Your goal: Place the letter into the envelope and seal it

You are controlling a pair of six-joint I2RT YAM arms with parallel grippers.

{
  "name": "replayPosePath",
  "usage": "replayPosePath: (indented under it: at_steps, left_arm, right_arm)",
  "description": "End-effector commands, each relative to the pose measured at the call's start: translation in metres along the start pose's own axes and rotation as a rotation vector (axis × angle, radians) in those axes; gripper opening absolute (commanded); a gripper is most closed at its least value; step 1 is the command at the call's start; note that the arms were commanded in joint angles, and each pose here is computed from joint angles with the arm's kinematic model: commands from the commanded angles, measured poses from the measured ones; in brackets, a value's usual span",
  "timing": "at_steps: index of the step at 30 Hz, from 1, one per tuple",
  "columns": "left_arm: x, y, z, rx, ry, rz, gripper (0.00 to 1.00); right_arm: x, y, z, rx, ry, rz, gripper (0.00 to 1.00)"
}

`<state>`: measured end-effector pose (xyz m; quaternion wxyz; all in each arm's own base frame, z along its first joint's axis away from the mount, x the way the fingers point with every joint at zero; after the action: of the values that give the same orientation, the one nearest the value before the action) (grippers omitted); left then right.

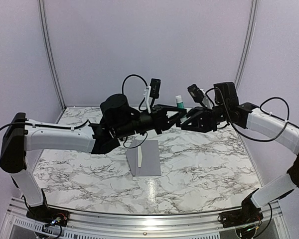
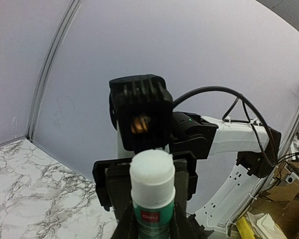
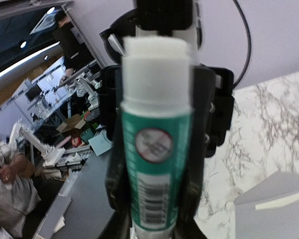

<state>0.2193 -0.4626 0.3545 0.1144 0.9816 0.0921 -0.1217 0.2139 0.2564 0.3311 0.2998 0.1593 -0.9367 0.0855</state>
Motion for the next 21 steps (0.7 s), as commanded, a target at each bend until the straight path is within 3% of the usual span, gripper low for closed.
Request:
replayPosePath:
  at_steps: [1,4,7,13,21]
  left_arm:
    - [0.015,-0.004,-0.019,-0.065,0.025,-0.071,0.0]
    - [0.028,-0.012,-0.029,-0.124,0.018,-0.216,0.0]
    - [0.033,-0.015,-0.035,-0.178,0.011,-0.321,0.0]
    - [0.028,-0.009,-0.035,-0.249,-0.015,-0.376,0.0]
    - [0.026,-0.011,-0.031,-0.273,-0.047,-0.386,0.0]
  right_arm:
    - [-0.006,-0.024,-0.011,-0.053,-0.073,0.274,0.39]
    - [-0.043,-0.046,-0.017,-0.033,-0.153,0.718,0.5]
    - [-0.049,-0.052,-0.026,-0.005,-0.205,0.876,0.51]
    - [-0.042,-0.014,-0.034,0.078,-0.294,0.878,0.51]
    - [-0.04,-0.003,-0.053,0.055,-0.309,0.854,0.51]
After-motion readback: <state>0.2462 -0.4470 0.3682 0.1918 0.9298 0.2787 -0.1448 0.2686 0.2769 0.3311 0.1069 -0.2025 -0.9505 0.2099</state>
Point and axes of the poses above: each gripper's point midway between its finger pads, its own y axis out along the fingers, its own x axis along the line the jaws close on, z = x × y, the point moved 4 cm from there along -y, back along the fingers, and after that the axes turned 10 degrees about y, right-handed, at the moved point
